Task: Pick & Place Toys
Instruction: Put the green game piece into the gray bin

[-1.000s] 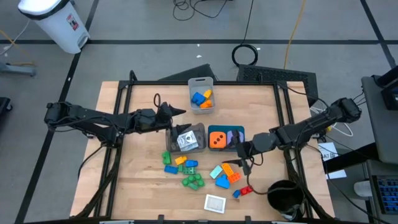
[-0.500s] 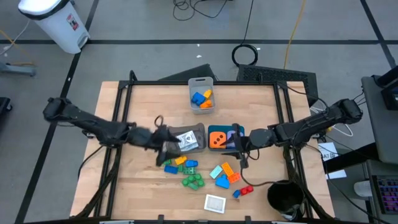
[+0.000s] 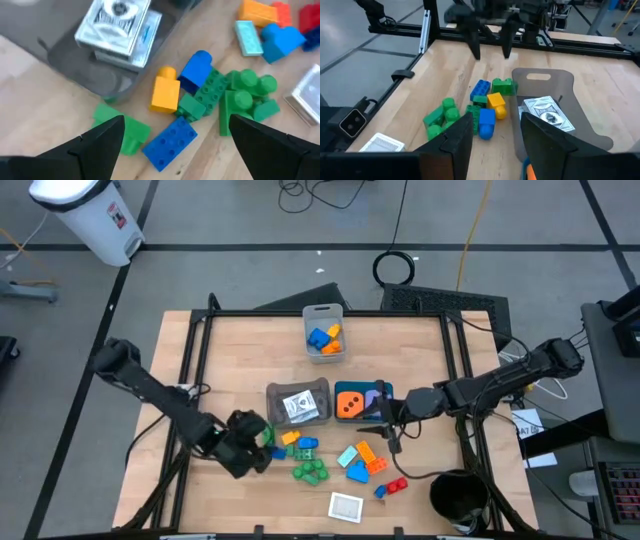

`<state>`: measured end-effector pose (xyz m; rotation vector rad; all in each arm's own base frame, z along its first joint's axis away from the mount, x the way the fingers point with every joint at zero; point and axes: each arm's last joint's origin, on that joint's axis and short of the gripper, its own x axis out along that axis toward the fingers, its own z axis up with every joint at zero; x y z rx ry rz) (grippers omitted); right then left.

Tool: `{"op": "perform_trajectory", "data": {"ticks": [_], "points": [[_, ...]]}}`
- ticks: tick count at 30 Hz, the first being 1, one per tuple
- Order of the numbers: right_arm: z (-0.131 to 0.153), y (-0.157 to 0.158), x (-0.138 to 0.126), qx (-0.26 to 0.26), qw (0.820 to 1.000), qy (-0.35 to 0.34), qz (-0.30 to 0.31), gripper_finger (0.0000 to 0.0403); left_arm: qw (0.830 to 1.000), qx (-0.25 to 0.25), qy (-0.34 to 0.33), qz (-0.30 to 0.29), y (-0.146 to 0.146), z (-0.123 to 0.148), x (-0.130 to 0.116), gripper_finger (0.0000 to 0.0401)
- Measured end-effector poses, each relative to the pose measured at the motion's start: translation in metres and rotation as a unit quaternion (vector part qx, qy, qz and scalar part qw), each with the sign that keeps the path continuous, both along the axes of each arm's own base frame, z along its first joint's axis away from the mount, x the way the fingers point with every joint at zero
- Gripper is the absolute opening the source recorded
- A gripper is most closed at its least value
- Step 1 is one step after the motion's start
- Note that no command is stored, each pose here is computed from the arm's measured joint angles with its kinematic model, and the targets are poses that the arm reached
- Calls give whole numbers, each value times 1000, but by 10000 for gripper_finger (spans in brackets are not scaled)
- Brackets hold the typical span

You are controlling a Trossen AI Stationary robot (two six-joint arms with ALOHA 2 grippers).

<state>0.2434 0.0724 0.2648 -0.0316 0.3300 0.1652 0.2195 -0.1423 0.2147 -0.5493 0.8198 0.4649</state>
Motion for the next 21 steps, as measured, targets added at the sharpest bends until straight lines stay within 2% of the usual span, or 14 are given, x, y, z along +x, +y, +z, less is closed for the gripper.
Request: {"op": "perform_trajectory", "data": {"ticks": [7, 15, 21], "points": [[3, 0, 1, -5, 1000, -17, 3, 157, 992, -41, 104, 58, 11, -27, 9, 365], [5, 0, 2, -32, 999, -35, 12, 157, 977, -73, 120, 160, 18, -45, 19, 365], [9, 0, 3, -42, 997, -56, 16, 157, 967, -59, 160, 188, 21, -69, 26, 365]]}}
